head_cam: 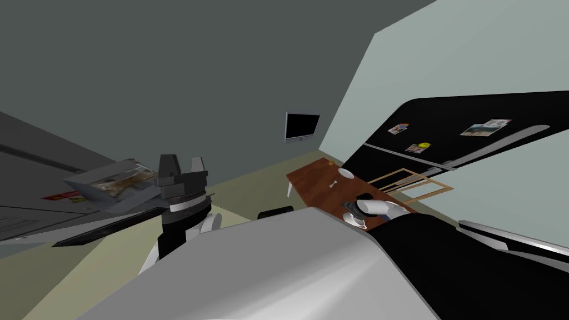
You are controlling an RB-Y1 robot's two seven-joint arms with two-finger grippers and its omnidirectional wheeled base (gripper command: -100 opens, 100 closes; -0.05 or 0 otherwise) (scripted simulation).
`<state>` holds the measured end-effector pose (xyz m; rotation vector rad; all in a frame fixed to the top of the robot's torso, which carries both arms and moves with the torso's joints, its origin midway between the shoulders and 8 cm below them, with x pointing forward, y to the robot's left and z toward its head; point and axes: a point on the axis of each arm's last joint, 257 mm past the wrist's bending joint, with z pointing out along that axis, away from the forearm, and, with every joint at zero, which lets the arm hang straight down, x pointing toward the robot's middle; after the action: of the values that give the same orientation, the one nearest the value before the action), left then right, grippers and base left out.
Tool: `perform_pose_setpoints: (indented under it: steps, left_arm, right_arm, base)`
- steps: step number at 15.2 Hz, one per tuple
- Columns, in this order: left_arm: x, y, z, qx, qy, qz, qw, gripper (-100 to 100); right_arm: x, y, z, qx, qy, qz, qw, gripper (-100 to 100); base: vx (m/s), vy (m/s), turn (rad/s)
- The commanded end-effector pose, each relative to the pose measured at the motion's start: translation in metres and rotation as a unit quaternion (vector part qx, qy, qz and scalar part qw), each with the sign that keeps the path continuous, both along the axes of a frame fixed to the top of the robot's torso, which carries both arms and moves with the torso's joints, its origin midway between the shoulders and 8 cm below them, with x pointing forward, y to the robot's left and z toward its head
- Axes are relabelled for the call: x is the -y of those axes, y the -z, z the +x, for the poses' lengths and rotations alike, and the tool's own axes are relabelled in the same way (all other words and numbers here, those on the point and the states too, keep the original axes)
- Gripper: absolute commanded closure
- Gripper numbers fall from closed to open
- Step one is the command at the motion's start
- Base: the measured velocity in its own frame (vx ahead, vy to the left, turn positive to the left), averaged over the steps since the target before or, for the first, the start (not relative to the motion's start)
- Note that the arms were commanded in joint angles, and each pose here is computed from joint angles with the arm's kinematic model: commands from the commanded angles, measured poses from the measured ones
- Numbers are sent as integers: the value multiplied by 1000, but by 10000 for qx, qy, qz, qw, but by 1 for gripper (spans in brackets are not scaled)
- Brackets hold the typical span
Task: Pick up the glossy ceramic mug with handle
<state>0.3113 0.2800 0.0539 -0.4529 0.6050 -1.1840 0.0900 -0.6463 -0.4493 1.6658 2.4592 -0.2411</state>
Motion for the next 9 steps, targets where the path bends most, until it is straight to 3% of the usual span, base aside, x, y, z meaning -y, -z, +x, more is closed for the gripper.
perform_pose_setpoints:
  steps: [1,5,9]
  left_arm:
    - [0,0,0,0,0,0,10000,0]
    - [0,0,0,0,0,0,10000,0]
    - [0,0,0,0,0,-1,10000,0]
  right_arm:
    - [0,0,0,0,0,0,10000,100]
    - [3,-9,5,2,-22,-5,10000,100]
    - [4,-17,8,-2,-38,-11,10000,100]
  base:
    - [-1,-8,-14]
    - [-2,4,-14]
    - [-6,48,-43]
